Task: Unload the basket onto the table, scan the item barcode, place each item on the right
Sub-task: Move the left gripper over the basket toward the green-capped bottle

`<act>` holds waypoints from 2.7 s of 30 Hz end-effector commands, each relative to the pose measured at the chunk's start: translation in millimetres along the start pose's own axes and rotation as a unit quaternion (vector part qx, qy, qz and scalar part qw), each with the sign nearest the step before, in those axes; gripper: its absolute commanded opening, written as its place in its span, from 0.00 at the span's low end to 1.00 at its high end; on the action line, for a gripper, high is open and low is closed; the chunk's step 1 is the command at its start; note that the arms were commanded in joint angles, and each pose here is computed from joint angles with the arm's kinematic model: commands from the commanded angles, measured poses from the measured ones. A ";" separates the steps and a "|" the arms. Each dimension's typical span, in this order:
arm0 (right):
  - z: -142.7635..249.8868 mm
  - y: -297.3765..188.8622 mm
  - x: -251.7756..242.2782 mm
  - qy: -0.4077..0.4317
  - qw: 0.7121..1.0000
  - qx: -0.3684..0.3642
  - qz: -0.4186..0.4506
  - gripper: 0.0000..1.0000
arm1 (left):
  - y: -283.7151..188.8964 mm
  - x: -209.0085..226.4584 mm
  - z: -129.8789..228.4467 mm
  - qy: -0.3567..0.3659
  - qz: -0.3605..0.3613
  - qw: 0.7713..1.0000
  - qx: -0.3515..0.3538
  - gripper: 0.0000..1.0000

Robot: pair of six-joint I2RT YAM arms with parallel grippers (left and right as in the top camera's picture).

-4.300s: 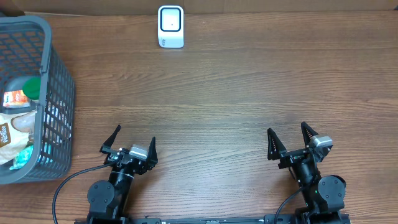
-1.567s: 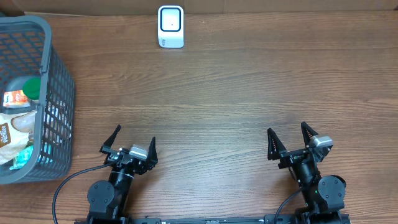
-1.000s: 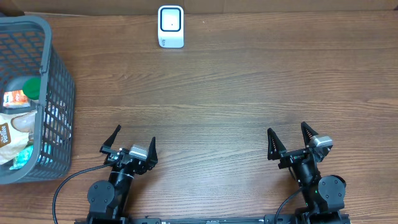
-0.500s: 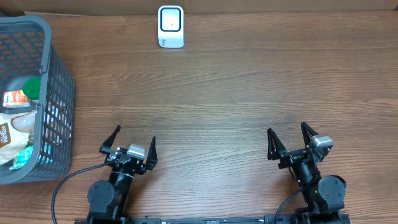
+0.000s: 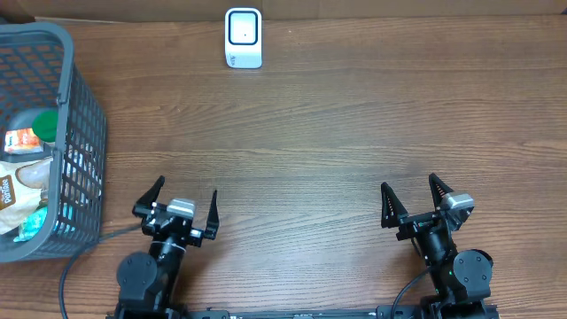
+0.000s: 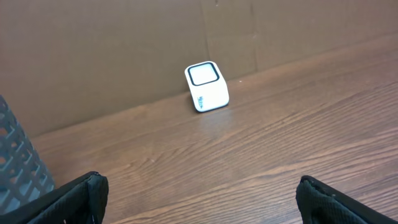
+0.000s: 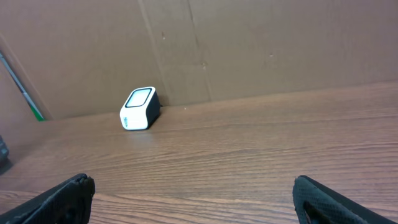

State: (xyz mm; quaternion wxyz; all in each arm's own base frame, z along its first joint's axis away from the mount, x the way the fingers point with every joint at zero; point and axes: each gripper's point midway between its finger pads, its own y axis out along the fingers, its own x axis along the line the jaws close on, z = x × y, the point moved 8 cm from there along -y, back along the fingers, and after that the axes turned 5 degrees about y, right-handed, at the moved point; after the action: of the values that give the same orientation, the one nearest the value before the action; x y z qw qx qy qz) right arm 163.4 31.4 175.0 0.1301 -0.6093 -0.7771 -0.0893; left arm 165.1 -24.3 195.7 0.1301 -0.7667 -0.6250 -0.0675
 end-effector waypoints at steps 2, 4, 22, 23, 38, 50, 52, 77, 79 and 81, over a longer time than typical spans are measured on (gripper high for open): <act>1.2 -0.1 -1.8 -0.001 1.000 -0.004 0.003 1.00 | 4.3 12.2 -31.2 -0.034 -0.010 0.999 0.009 1.00; 1.2 -0.1 -1.8 -0.001 1.000 -0.004 0.003 1.00 | 10.0 15.2 -42.0 -0.057 -0.002 0.998 0.025 1.00; 1.2 -0.1 -1.8 -0.001 1.000 -0.004 0.003 1.00 | 68.8 36.6 -185.6 -0.165 0.171 0.940 0.245 0.99; 1.2 -0.1 -1.8 -0.001 1.000 -0.004 0.003 1.00 | 69.2 35.0 -192.1 -0.176 0.188 0.934 0.246 1.00; 1.2 -0.1 -1.8 -0.001 1.000 -0.004 0.003 1.00 | 86.1 40.3 -193.1 -0.204 0.183 0.922 0.274 1.00; 1.2 -0.1 -1.8 -0.001 1.000 -0.004 0.003 1.00 | 111.4 172.8 -224.5 -0.272 -0.061 0.908 0.313 1.00; 1.2 -0.1 -1.8 -0.001 1.000 -0.004 0.003 1.00 | 108.9 199.0 -220.6 -0.275 -0.124 0.899 0.319 1.00; 1.2 -0.1 -1.8 -0.001 1.000 -0.004 0.003 1.00 | 114.2 315.9 -17.7 -0.365 -0.267 0.761 0.465 1.00; 1.2 -0.1 -1.8 -0.001 1.000 -0.004 0.003 1.00 | 121.6 315.3 -3.2 -0.357 -0.256 0.766 0.469 1.00; 1.2 -0.1 -1.8 -0.001 1.000 -0.004 0.003 1.00 | 127.6 315.2 9.6 -0.349 -0.246 0.771 0.472 1.00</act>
State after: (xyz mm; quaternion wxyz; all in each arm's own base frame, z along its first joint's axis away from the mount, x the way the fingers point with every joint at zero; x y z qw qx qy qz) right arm 163.4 31.4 175.0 0.1302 -0.6094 -0.7770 -0.0891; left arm 348.8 253.2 272.6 0.2024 -0.3722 -0.7685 0.4795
